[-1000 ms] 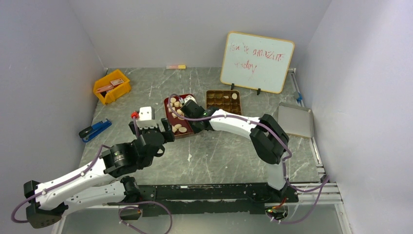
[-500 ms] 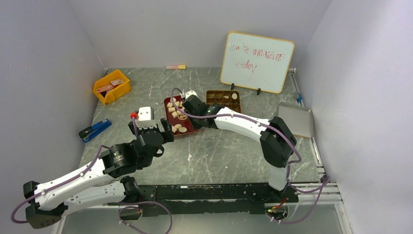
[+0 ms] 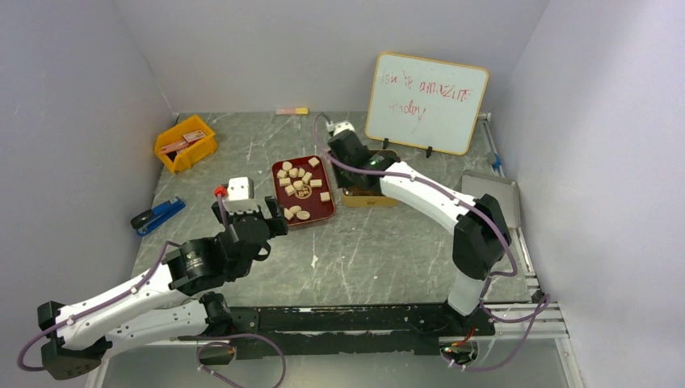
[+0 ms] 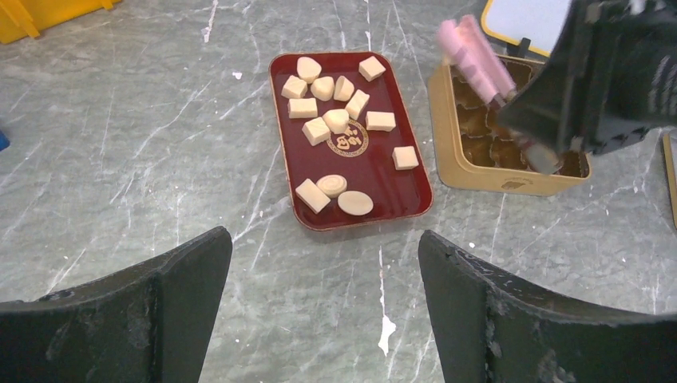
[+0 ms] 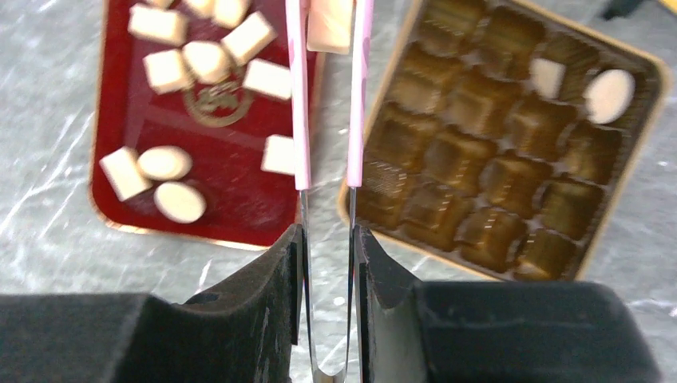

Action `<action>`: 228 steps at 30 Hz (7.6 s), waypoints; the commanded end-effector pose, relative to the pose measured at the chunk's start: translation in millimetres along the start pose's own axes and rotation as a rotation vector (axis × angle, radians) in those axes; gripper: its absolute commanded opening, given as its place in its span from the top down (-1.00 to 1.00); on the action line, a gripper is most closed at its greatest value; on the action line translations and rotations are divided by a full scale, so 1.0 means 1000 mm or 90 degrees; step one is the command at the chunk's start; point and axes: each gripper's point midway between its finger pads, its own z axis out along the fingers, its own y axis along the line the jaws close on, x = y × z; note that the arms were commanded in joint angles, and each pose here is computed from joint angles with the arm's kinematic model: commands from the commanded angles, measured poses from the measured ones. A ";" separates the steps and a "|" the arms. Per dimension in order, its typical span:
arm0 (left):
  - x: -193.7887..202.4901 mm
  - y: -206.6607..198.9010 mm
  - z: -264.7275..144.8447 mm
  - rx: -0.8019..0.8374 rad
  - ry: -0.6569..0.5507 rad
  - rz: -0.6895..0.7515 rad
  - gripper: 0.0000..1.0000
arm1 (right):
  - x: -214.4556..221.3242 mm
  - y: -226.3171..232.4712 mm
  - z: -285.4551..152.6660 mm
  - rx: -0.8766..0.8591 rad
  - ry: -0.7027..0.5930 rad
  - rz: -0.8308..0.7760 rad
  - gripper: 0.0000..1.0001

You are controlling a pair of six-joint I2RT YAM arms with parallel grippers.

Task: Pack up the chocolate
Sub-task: Place the fake chocolate in the packing box, then pick up the fake chocolate from the plate.

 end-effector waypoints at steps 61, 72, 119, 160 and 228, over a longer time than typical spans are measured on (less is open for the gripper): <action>-0.002 -0.011 0.004 0.005 -0.004 0.000 -0.83 | 0.003 -0.123 0.045 0.090 0.018 0.095 0.30; 0.000 -0.014 0.005 0.006 0.000 -0.002 -0.83 | -0.011 -0.119 0.032 0.073 -0.008 0.092 0.42; -0.005 -0.013 0.000 0.017 0.003 -0.018 -0.83 | 0.067 0.048 0.018 -0.029 0.075 -0.105 0.31; 0.003 -0.016 0.001 0.028 0.017 -0.030 -0.81 | 0.094 0.090 -0.036 -0.090 0.066 -0.144 0.34; -0.004 -0.009 -0.003 0.022 0.003 -0.028 -0.82 | 0.105 0.101 0.002 -0.079 0.100 -0.145 0.38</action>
